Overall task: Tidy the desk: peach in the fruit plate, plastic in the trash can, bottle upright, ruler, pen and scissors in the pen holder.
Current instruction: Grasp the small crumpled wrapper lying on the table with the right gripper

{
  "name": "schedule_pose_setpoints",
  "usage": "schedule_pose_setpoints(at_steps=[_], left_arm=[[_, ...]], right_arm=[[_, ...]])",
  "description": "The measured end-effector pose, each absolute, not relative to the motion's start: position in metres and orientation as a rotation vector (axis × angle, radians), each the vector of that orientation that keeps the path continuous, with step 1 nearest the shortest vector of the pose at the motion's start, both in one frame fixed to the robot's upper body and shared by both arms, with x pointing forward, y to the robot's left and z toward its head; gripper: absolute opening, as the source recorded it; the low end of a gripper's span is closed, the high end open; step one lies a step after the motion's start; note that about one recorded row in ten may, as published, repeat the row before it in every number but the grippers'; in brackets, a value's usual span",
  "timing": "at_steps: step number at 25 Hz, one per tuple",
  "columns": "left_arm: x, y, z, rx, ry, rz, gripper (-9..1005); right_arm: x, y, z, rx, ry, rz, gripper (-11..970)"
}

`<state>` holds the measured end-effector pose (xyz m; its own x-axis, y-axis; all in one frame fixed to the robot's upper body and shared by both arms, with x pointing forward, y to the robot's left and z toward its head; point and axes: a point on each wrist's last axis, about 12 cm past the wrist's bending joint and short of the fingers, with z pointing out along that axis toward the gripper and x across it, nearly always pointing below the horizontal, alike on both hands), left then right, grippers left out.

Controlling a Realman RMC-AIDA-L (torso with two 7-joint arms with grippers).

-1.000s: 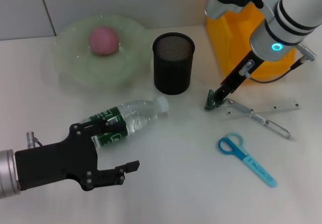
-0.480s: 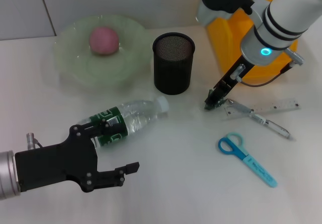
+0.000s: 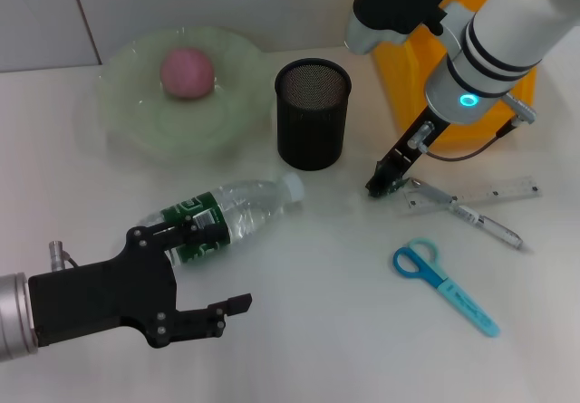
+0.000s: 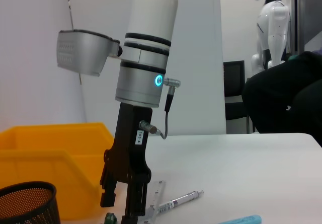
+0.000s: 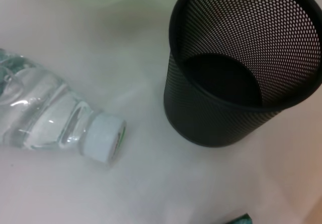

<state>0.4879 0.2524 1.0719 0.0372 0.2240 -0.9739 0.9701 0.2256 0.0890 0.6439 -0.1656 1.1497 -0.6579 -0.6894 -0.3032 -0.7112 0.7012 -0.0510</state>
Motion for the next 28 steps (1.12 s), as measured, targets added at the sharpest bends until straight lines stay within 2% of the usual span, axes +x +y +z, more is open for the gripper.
schedule_pose_setpoints(at_steps=[13, 28], left_arm=[[0.489, 0.25, 1.073, 1.221, 1.411, -0.878, 810], [0.494, 0.243, 1.071, 1.236, 1.394, -0.892, 810]], right_arm=[[0.644, -0.168, 1.133, -1.089, 2.635, 0.091, 714], [0.645, -0.17, 1.127, -1.049, 2.645, 0.101, 690]])
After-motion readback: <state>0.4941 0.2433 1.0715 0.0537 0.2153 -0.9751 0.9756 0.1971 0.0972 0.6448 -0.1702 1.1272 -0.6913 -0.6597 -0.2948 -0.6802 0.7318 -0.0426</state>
